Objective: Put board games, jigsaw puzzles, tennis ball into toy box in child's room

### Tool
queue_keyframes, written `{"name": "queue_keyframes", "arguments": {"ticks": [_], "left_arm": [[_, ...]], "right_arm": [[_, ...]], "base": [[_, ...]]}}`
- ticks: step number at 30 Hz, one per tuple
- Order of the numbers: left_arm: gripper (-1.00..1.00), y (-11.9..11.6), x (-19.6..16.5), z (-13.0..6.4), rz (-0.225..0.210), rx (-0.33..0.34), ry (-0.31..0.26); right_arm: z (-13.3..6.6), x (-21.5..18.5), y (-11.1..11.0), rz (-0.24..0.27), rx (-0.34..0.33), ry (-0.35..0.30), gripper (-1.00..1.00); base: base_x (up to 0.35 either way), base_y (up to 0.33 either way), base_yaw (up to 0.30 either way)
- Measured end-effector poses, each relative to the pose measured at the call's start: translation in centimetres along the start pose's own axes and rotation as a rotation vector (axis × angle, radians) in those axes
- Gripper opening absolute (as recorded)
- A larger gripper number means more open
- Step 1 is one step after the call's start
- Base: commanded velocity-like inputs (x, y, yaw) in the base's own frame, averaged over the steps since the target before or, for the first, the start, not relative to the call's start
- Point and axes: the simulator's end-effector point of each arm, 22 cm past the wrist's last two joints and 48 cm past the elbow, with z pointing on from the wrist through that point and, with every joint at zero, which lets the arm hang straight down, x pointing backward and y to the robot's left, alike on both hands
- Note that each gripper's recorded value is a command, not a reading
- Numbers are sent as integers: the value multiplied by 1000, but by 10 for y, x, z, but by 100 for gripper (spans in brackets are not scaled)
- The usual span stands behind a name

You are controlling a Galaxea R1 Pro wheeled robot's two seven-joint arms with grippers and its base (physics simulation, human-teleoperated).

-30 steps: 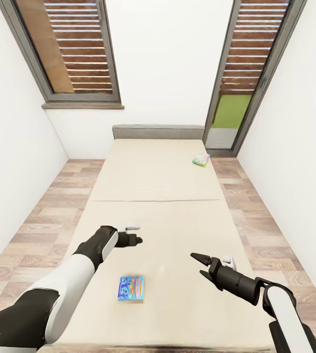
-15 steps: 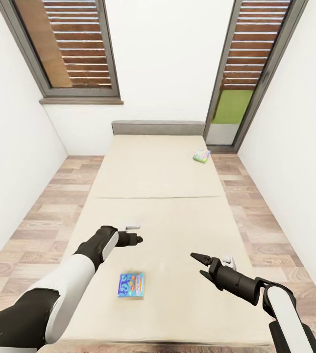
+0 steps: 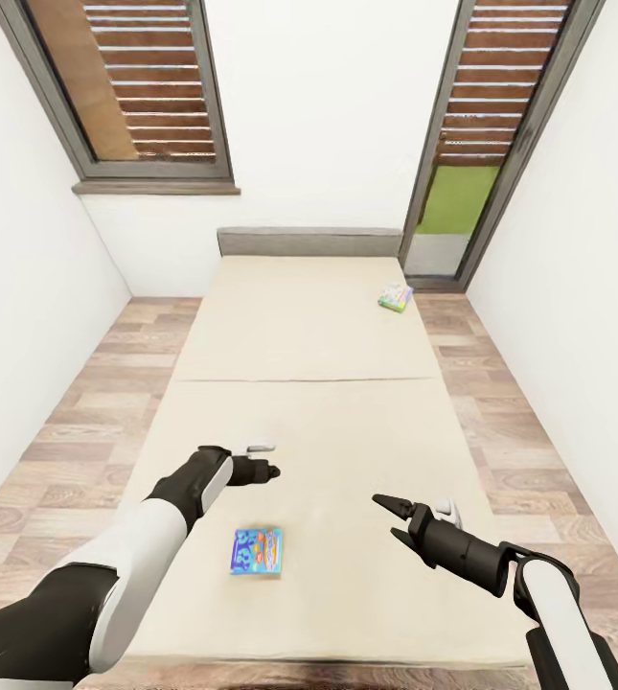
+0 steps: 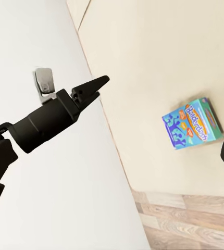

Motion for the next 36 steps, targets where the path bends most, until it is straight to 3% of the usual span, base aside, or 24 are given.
{"name": "queue_keyframes", "arguments": {"ticks": [12, 36], "left_arm": [[100, 11, 8, 9, -7, -40, 13], [100, 17, 26, 27, -18, -46, 46]], "right_arm": [[4, 2, -8, 13, 13, 8, 100], [11, 7, -25, 39, 37, 26, 100]], "base": [[0, 0, 0], [0, 0, 0]]}}
